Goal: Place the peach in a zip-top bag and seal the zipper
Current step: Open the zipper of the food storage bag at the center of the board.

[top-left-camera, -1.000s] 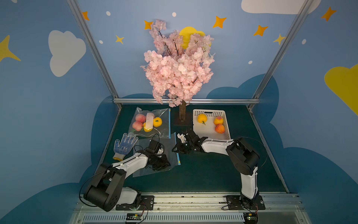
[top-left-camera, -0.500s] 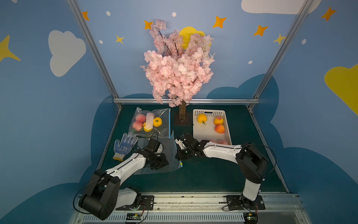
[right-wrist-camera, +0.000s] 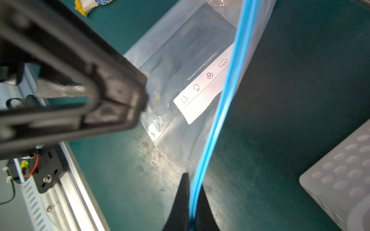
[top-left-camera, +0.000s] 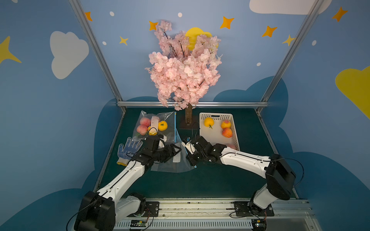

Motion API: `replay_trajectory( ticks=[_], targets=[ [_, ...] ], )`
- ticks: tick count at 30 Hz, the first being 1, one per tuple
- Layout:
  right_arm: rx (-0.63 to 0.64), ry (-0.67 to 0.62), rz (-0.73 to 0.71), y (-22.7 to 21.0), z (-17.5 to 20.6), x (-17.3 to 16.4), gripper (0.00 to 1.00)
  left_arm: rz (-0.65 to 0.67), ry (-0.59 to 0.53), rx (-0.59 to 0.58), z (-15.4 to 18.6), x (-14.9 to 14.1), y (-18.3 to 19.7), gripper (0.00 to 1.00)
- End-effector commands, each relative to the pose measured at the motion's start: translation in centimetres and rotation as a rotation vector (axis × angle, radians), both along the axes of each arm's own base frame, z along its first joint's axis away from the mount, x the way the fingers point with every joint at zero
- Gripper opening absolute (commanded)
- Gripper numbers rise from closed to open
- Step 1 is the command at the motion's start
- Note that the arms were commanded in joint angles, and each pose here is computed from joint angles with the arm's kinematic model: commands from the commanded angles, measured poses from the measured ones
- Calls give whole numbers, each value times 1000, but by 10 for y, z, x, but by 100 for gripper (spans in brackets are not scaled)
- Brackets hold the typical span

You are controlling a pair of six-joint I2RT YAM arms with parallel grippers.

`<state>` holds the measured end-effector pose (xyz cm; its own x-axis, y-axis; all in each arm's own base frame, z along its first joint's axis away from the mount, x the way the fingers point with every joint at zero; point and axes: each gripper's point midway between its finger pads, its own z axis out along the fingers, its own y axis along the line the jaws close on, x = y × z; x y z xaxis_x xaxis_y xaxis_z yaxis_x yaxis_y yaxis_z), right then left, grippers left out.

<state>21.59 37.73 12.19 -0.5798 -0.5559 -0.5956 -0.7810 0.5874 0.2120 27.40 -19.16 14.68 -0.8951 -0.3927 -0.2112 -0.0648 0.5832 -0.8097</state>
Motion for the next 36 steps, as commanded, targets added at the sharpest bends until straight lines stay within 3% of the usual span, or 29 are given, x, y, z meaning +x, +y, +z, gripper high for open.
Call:
replay_trajectory(
  ticks=[1, 4, 7, 10, 16, 24, 29, 33, 36],
  targets=[
    [-69, -69, 30, -5, -1, -6, 0, -15, -27, -97, 16, 10, -13, 77],
    [-74, -75, 34, -3, -2, -7, 0, -11, -21, -103, 12, 14, -16, 72],
    [-67, -74, 39, 1, 0, -9, 0, -12, -9, -94, 5, 14, -17, 55],
    [-52, -60, 39, 4, 2, -11, 0, -26, -2, -77, -2, 11, -17, 48],
    [-32, -29, 34, 7, 2, -13, 0, -58, -30, -72, -4, 5, -17, 57],
    [-1, 15, 31, 11, 3, -12, 0, -71, -32, -68, -11, -1, -16, 55],
    [0, 37, 26, 10, -1, -10, 0, -75, -58, -77, -3, -1, -17, 63],
    [-6, 46, 27, 10, -5, -10, 0, -76, -64, -71, -3, -2, -16, 62],
    [-5, 52, 26, 11, -6, -10, 0, -74, -57, -60, -6, -2, -15, 55]
  ],
)
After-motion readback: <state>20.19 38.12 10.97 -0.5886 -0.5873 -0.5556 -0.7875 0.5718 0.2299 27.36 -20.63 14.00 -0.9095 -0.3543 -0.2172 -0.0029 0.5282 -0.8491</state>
